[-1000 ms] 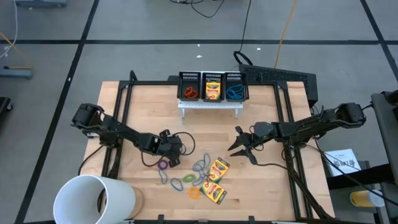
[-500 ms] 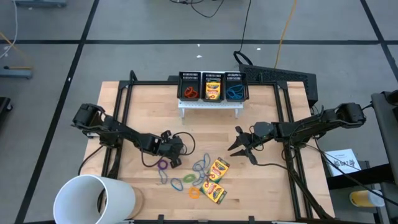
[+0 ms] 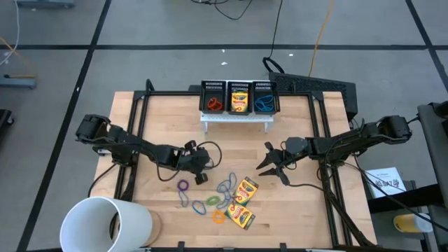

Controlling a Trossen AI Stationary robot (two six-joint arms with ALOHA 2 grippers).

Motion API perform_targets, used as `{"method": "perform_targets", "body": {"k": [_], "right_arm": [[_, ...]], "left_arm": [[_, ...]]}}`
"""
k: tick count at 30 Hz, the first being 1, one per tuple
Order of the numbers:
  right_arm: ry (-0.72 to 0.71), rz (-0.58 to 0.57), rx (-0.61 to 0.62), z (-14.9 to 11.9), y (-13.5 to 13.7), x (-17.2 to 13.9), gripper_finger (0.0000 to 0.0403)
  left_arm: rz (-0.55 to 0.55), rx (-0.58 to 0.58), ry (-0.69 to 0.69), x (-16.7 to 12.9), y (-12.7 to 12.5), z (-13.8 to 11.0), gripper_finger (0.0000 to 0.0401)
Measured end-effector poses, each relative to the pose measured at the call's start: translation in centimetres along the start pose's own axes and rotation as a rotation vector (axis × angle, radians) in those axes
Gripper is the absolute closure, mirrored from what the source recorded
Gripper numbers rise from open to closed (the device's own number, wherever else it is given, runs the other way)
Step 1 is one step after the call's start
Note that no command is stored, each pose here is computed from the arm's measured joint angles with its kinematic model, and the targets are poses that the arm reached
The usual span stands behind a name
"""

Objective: Pick & Place Office Desk Supplies
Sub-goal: Put the blue rubber band into the right black bin on the shelf

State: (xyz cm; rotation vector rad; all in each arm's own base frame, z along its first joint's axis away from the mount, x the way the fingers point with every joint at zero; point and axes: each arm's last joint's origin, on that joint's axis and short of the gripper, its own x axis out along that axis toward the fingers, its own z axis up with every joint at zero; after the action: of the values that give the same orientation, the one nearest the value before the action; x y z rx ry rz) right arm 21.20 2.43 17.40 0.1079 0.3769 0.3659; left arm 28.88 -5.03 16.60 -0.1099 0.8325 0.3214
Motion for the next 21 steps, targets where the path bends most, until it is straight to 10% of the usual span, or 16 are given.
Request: {"method": "perform_targets", "body": {"k": [21], "right_arm": [[-0.328,-0.337,-0.041,2.9,-0.8,-0.5,0.0285]], "left_arm": [[-0.034,0.23,-0.614,-2.4,1.0,7.2,0.0397]]}}
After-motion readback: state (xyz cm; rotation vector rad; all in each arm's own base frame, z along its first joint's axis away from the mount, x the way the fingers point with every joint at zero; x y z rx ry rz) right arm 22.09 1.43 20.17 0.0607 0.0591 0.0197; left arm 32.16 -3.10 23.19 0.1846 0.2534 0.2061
